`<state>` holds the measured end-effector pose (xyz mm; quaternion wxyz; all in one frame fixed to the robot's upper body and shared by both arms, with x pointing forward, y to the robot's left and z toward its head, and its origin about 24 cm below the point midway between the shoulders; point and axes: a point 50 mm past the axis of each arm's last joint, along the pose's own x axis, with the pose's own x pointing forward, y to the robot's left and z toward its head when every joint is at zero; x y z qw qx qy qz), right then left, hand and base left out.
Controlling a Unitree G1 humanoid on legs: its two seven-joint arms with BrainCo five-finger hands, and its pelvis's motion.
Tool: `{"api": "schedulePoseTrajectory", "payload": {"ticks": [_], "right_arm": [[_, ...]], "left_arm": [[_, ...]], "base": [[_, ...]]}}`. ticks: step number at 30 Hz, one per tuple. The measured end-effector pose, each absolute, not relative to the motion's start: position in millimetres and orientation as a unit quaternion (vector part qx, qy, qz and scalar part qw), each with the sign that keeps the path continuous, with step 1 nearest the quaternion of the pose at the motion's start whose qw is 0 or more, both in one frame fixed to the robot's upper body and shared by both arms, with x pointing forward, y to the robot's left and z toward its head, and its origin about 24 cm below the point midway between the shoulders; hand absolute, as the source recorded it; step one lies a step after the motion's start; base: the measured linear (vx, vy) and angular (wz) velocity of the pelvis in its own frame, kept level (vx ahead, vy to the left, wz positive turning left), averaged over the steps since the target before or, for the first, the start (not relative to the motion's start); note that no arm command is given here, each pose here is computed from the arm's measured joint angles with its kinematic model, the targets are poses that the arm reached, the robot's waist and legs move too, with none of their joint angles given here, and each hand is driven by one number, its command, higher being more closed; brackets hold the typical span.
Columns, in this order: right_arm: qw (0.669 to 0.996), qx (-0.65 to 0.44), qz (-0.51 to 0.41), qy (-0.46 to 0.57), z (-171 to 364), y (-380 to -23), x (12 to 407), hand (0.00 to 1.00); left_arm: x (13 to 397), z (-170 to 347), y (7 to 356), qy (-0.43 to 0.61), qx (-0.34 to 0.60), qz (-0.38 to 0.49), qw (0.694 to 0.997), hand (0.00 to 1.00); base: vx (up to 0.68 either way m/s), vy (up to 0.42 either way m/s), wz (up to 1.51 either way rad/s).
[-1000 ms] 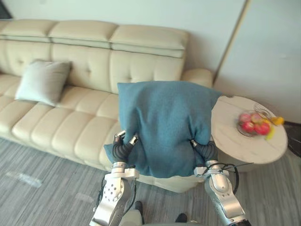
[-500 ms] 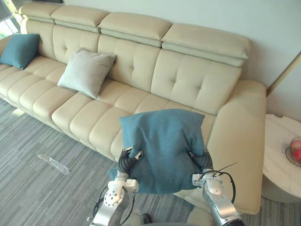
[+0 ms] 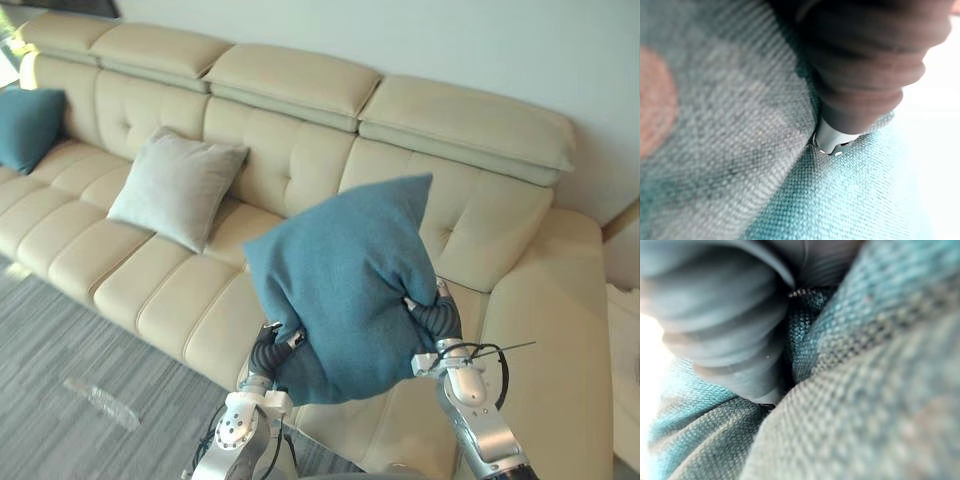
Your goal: Pick up cushions and gather them together orderly.
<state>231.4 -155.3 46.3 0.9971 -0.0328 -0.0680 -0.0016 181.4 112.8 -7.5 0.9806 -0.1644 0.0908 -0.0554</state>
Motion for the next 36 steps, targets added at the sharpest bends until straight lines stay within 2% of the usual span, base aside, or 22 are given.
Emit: {"api": "schedulePoseTrajectory", "payload": {"ticks": [4,13,20,23,27,30,36], "right_arm": [[0.999,-0.027,-0.015,-0.022,25,-155,231,1.00],[0.999,-0.030,-0.023,-0.024,28,-161,222,1.00],[0.998,-0.039,-0.033,-0.027,29,-169,225,1.00],[0.998,-0.039,-0.031,-0.033,32,-166,238,1.00],[0.998,-0.030,-0.041,-0.039,35,-162,239,1.00],[0.995,-0.020,-0.043,-0.084,56,-157,248,1.00],[0.969,-0.016,-0.053,-0.240,146,-145,305,1.00]], "left_arm": [[180,-12,114,0.101,-0.159,-0.054,0.981,1.00],[176,-8,103,0.099,-0.162,-0.079,0.979,1.00],[189,2,98,0.074,-0.143,-0.105,0.981,1.00],[204,14,103,0.040,-0.123,-0.088,0.988,1.00],[224,37,100,-0.014,-0.137,-0.062,0.989,1.00],[242,71,97,-0.084,-0.158,-0.046,0.983,1.00],[293,163,97,-0.252,-0.162,-0.010,0.954,1.00]], "base": [[0.15,0.243,-0.30],[0.07,0.071,-0.55],[0.00,0.002,-0.74],[-0.07,-0.031,-0.76],[-0.05,-0.055,-0.05],[-0.11,-0.112,0.21],[-0.18,-0.105,0.19]]}}
